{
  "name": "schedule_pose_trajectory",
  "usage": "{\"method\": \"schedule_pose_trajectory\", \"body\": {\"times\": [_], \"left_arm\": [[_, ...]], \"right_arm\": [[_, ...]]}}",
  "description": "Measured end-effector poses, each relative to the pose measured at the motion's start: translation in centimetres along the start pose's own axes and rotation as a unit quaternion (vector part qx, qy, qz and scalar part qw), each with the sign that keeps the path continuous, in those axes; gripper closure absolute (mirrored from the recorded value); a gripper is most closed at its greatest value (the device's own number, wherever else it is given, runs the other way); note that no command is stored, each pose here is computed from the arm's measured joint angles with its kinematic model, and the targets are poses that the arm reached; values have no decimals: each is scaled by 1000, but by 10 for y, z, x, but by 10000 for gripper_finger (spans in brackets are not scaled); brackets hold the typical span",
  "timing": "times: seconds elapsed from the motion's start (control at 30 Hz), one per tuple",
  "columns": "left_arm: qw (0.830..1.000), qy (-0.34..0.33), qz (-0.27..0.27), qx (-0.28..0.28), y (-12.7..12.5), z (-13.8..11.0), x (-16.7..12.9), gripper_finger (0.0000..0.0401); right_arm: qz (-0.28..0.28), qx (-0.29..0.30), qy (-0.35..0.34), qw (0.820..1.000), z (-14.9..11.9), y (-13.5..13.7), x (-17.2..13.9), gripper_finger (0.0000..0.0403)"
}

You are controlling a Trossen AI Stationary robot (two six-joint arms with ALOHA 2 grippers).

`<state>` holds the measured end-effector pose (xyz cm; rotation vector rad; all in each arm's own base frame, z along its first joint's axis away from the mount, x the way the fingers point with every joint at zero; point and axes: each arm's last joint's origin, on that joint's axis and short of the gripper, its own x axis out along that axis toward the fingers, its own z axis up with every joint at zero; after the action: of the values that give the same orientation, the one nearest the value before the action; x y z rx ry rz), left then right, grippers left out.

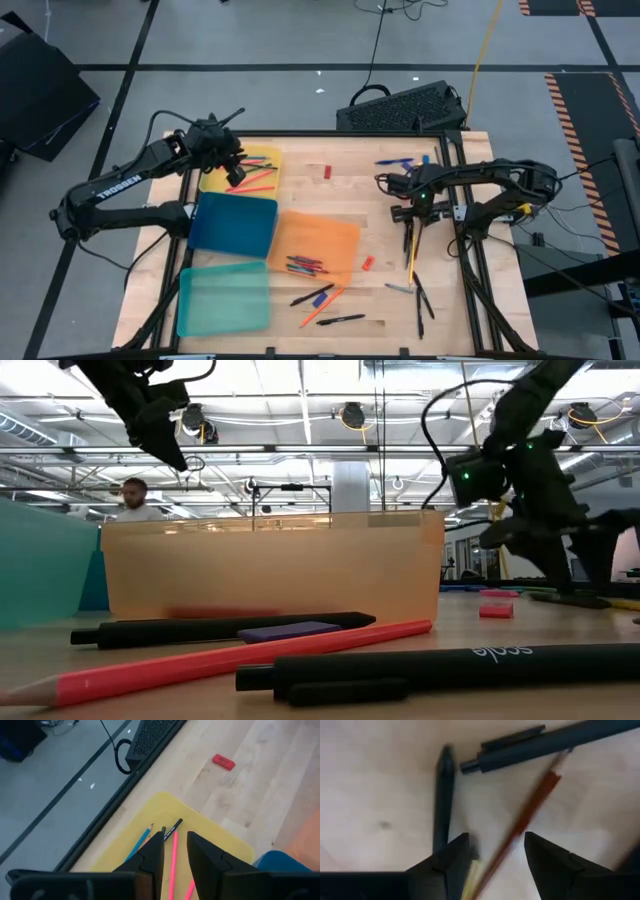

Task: Sort crayons/erasers/pens/pencils in bins
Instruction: Put the brown pencil into yellow bin

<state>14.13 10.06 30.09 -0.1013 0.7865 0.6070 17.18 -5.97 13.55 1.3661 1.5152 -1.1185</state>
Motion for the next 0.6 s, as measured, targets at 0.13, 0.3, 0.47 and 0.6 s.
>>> {"method": "schedule_pose_trajectory", "body": {"times": [0.13,0.3,0.47,0.6], "left_arm": [[1000,24,-2,-6,0,-5,0,313],[999,34,-3,-6,-1,-7,0,313],[1000,29,9,-7,0,-5,0,313],[1000,14,11,-19,0,-3,-1,313]], "right_arm": [[11,32,2,999,6,-6,8,246],[10,49,5,999,9,-10,10,292],[3,51,-14,999,13,-12,10,336],[-3,27,-28,999,15,-13,9,375]]}}
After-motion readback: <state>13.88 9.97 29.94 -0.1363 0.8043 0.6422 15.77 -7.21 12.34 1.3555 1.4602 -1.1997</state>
